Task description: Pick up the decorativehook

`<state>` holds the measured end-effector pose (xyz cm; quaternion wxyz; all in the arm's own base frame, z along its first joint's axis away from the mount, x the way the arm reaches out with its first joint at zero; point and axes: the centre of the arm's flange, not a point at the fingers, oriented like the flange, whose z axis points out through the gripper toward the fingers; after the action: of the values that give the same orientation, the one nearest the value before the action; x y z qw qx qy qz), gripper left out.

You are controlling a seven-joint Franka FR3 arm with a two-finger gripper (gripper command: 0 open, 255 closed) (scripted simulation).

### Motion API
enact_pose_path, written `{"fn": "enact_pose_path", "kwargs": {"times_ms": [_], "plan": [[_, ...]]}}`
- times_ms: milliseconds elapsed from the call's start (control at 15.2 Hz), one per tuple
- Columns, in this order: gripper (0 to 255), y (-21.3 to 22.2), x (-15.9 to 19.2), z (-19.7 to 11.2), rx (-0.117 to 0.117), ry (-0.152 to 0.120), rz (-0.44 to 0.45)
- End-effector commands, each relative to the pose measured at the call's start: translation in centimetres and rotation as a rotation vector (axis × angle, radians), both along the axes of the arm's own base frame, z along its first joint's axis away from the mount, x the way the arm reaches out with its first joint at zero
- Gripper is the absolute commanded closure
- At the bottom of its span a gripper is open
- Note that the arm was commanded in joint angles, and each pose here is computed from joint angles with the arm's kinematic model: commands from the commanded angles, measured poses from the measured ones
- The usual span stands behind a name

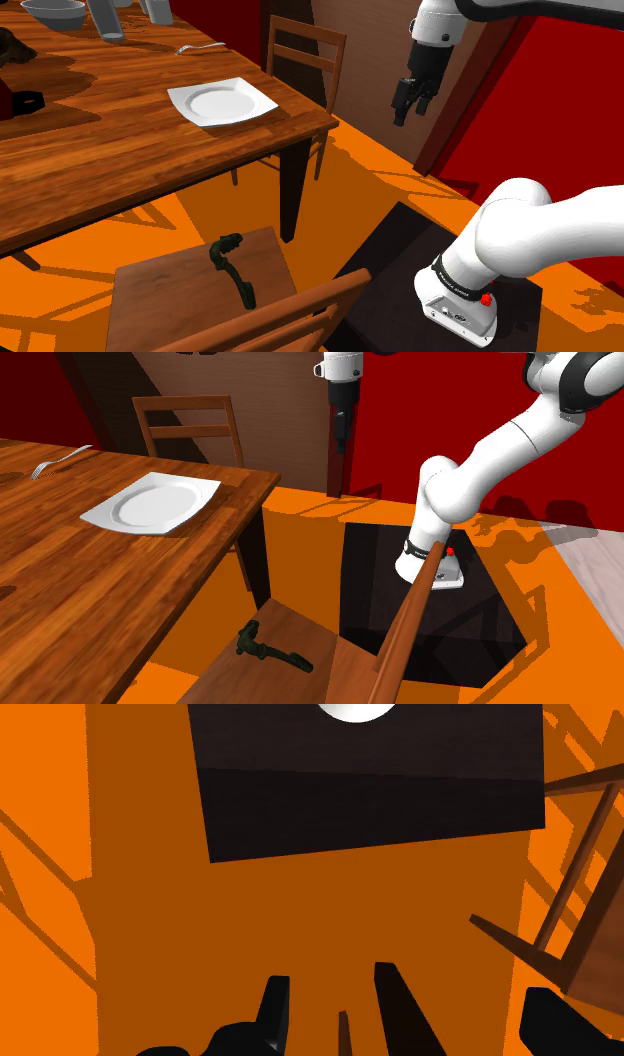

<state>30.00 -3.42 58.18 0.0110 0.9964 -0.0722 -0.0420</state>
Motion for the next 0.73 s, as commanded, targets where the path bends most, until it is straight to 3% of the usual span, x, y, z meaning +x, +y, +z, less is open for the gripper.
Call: {"fn": "enact_pose_path", "kwargs": {"times_ms": [0, 660], "plan": [[0, 0.0, 0.0, 0.0, 0.0, 0.0, 0.0], [0, 10.3, 1.9, -7.3, 0.018, -0.071, 0.049]]}}
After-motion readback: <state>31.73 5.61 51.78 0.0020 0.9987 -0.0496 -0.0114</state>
